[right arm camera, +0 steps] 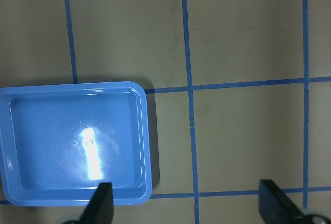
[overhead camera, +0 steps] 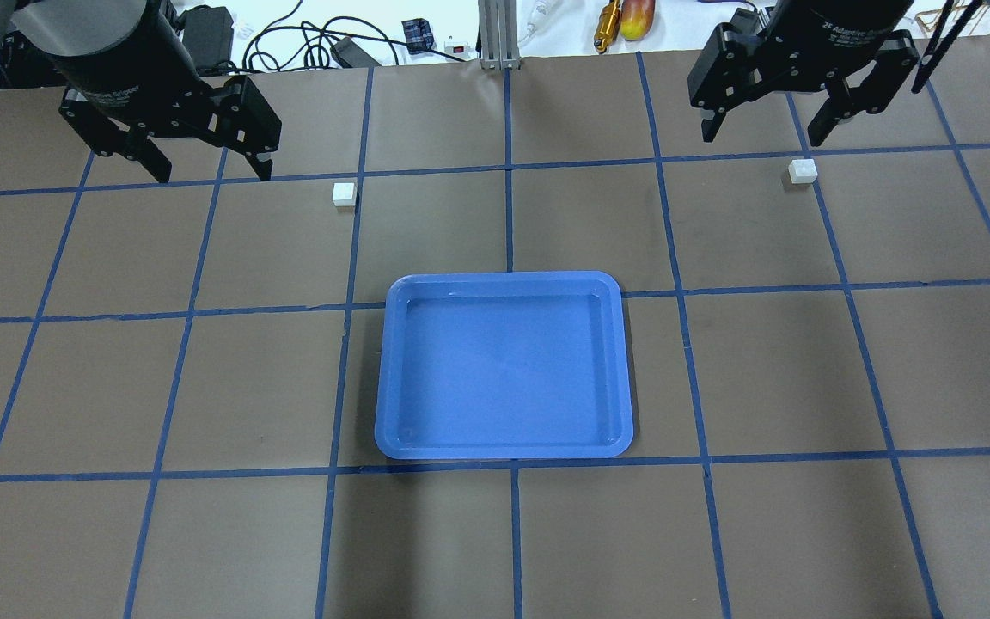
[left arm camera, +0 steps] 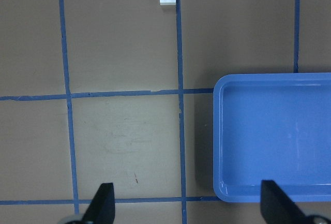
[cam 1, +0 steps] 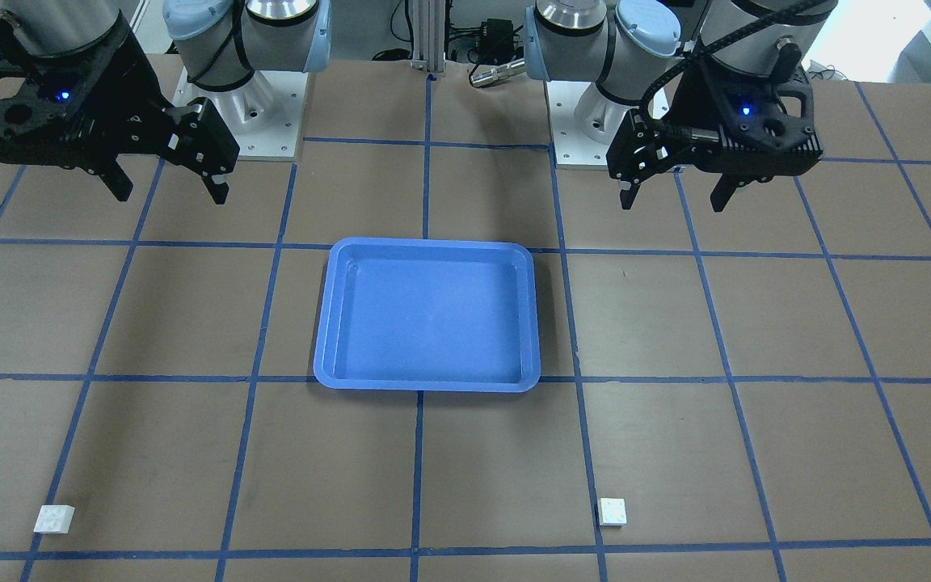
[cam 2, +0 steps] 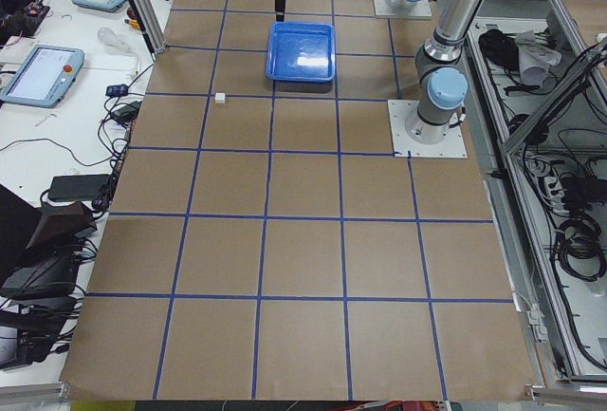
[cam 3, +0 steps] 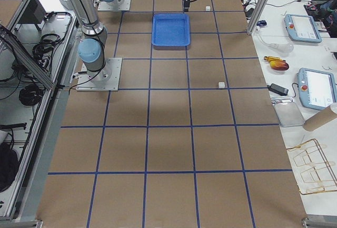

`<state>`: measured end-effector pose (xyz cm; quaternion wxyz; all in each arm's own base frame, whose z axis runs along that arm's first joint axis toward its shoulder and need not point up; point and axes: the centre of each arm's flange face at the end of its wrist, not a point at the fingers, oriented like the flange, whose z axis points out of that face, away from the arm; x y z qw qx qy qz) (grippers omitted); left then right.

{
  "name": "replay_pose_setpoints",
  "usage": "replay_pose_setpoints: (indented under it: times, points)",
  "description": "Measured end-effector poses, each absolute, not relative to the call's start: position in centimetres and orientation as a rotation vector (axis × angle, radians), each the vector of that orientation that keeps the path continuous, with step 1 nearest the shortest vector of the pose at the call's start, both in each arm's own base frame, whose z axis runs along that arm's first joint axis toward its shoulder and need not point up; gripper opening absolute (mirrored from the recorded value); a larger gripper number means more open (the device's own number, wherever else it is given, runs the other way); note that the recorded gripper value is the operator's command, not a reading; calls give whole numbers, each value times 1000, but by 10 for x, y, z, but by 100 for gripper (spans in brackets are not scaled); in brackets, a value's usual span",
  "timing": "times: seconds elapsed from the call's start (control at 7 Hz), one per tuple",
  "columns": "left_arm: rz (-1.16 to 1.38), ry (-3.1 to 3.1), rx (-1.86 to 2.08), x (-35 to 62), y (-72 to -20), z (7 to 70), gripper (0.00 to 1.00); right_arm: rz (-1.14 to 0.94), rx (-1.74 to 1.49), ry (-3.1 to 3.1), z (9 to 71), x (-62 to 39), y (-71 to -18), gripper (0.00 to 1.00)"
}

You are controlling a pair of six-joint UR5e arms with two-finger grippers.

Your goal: Assemble white blocks and place on blue tray

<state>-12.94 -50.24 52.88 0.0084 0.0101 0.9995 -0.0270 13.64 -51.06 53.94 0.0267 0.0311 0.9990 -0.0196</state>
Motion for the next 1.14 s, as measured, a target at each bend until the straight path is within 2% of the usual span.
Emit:
replay_pose_setpoints:
  times: [0.86, 1.14]
  points:
    - [-68, 3128, 34, -130, -503, 523, 100, -49, 48, 3099, 537, 132, -513, 100]
    - [-65, 3129, 50, -136, -502, 523, 100, 30, -38, 3099, 526, 111, -517, 100]
